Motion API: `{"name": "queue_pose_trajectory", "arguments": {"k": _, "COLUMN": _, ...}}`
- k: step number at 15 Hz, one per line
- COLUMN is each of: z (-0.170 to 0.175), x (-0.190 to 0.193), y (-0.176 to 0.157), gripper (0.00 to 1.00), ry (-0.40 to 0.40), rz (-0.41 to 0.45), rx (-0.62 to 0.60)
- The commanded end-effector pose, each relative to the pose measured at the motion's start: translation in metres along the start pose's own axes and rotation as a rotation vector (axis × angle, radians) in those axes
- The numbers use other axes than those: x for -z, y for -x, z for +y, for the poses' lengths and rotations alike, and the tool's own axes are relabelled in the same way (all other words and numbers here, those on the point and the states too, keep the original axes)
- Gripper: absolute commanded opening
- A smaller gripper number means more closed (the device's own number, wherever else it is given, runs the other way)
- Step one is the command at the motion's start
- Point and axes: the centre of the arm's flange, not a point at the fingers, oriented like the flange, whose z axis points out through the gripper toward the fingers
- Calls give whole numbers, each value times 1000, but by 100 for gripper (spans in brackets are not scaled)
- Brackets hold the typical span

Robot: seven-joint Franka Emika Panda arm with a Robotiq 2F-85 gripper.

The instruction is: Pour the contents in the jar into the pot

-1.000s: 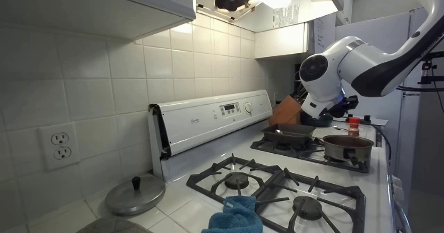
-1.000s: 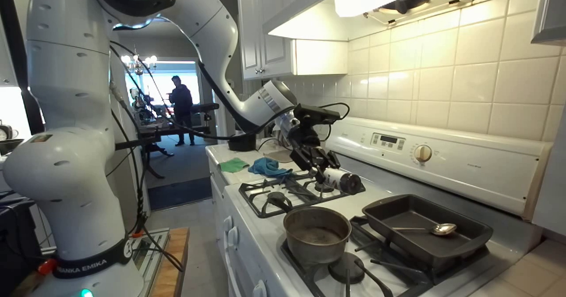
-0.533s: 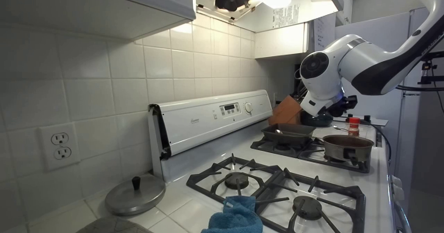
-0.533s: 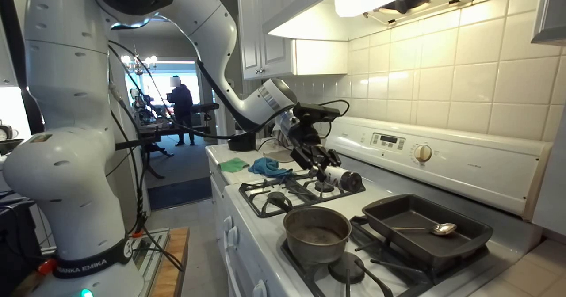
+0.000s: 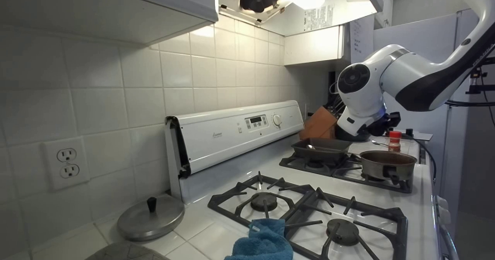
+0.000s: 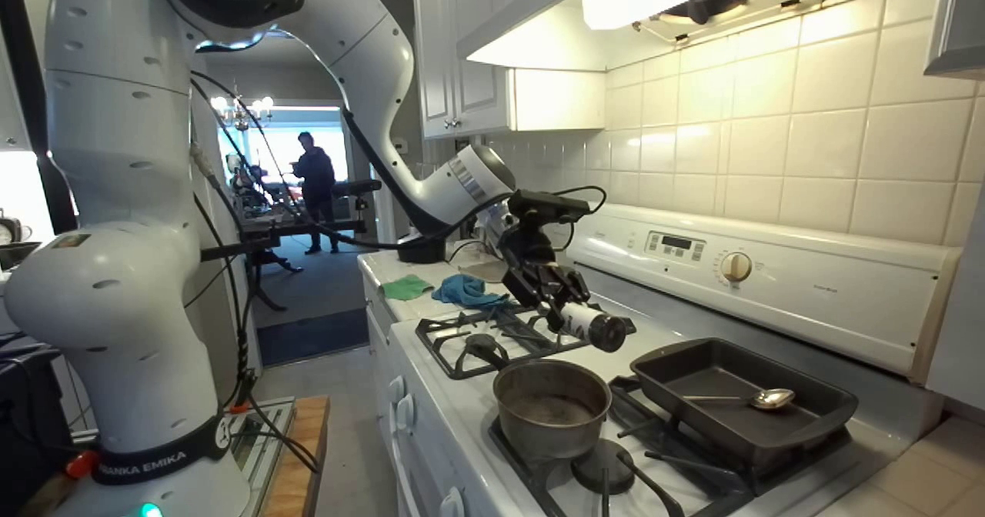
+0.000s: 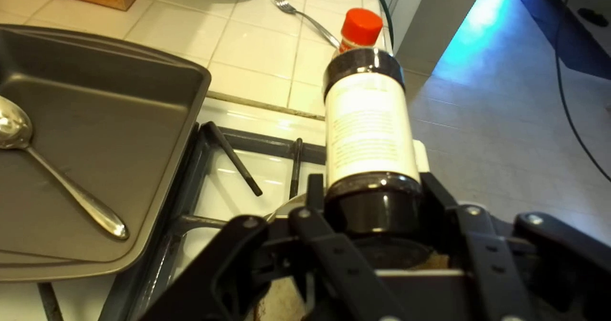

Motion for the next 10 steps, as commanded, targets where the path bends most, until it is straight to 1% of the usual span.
{"name": "queue_pose_trajectory", "arguments": {"k": 1, "z": -24, "x": 6, "y": 15, "gripper": 25, "ry": -17, "rz": -18, "rx": -29}}
{"name": "queue_pose_trajectory", "arguments": {"k": 6, "z": -17, "x": -10, "y": -13, "gripper": 25, "ry": -17, "rz": 40, "rx": 20}}
{"name": "queue_pose_trajectory", "arguments": {"k": 8, "z": -24, "x": -11, "y": -11, "gripper": 25, "ry": -28, "rz": 36, "rx": 12}}
{"name": "queue_pose_trajectory", "arguments": {"k": 10, "z": -35, "x": -7, "y": 1, "gripper": 25, "ry": -39, "rz": 3, "rx": -16}}
